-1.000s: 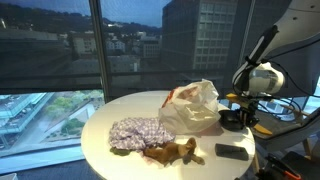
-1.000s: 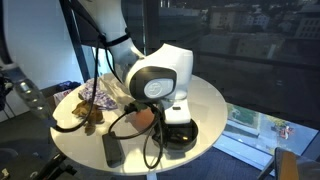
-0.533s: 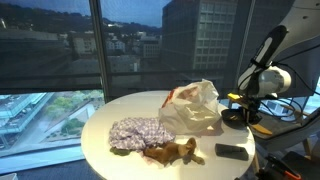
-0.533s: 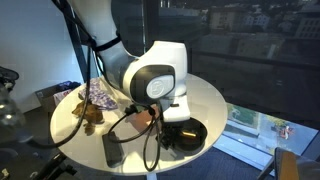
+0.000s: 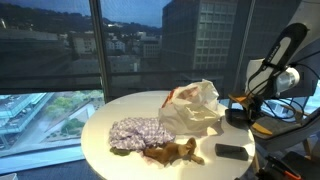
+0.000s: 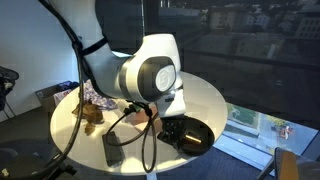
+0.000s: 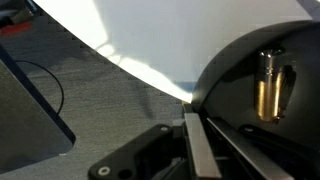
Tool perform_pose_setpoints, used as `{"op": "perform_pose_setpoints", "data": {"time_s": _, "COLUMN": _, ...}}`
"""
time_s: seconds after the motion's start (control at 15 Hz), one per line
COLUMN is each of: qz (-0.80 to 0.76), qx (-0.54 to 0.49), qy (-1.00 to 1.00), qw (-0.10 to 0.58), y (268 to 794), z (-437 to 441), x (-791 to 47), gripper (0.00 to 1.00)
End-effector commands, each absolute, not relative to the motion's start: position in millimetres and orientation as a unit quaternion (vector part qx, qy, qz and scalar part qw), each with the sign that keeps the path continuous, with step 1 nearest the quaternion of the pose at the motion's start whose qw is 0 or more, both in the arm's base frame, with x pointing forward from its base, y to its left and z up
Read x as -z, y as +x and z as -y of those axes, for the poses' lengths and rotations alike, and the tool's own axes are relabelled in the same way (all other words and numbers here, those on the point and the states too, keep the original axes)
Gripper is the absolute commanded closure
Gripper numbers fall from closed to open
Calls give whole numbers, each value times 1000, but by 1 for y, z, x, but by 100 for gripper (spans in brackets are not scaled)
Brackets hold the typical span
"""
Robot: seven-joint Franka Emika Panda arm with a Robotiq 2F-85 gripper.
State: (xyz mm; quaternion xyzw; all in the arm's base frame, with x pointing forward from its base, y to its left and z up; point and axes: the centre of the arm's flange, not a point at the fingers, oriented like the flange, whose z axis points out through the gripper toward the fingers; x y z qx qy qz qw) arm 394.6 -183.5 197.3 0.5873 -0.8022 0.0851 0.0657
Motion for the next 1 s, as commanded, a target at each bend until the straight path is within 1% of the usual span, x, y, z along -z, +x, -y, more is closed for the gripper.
{"op": "perform_pose_setpoints", "data": {"time_s": 0.0, "qz": 810, "qx": -138, "qy": 565, "qw": 69, "y": 377, "z": 165, "x": -234, "gripper": 94}}
{"op": "perform_pose_setpoints", "data": {"time_s": 0.27, "qz": 808, "qx": -168, "qy": 560, "qw": 73, "y": 378, "z": 164, "x": -249, "gripper": 94}}
{"op": "perform_pose_setpoints", "data": {"time_s": 0.33, "qz": 803, "qx": -168, "qy": 568, "qw": 68, "y": 381, "z": 162, "x": -252, "gripper": 70}}
{"op": "perform_pose_setpoints", "data": {"time_s": 0.4, "qz": 794, "qx": -160, "qy": 584, "qw": 51, "y": 383, "z": 158, "x": -257, "gripper": 68}}
{"op": "perform_pose_setpoints", "data": {"time_s": 0.47, "qz": 780, "qx": -150, "qy": 607, "qw": 21, "y": 383, "z": 148, "x": -264, "gripper": 68}}
{"op": "perform_pose_setpoints", "data": {"time_s": 0.53, "qz": 766, "qx": -151, "qy": 625, "qw": 7, "y": 381, "z": 135, "x": -275, "gripper": 62}}
{"op": "perform_pose_setpoints", "data": {"time_s": 0.6, "qz": 783, "qx": -162, "qy": 599, "qw": 47, "y": 393, "z": 152, "x": -248, "gripper": 55}}
{"op": "perform_pose_setpoints", "data": {"time_s": 0.67, "qz": 780, "qx": -161, "qy": 603, "qw": 43, "y": 392, "z": 146, "x": -251, "gripper": 71}}
{"op": "perform_pose_setpoints", "data": {"time_s": 0.8, "qz": 781, "qx": -159, "qy": 602, "qw": 46, "y": 390, "z": 147, "x": -249, "gripper": 57}}
{"op": "perform_pose_setpoints", "data": {"time_s": 0.87, "qz": 782, "qx": -158, "qy": 601, "qw": 49, "y": 390, "z": 148, "x": -247, "gripper": 55}}
{"op": "perform_pose_setpoints", "data": {"time_s": 0.93, "qz": 784, "qx": -157, "qy": 599, "qw": 50, "y": 389, "z": 151, "x": -246, "gripper": 55}}
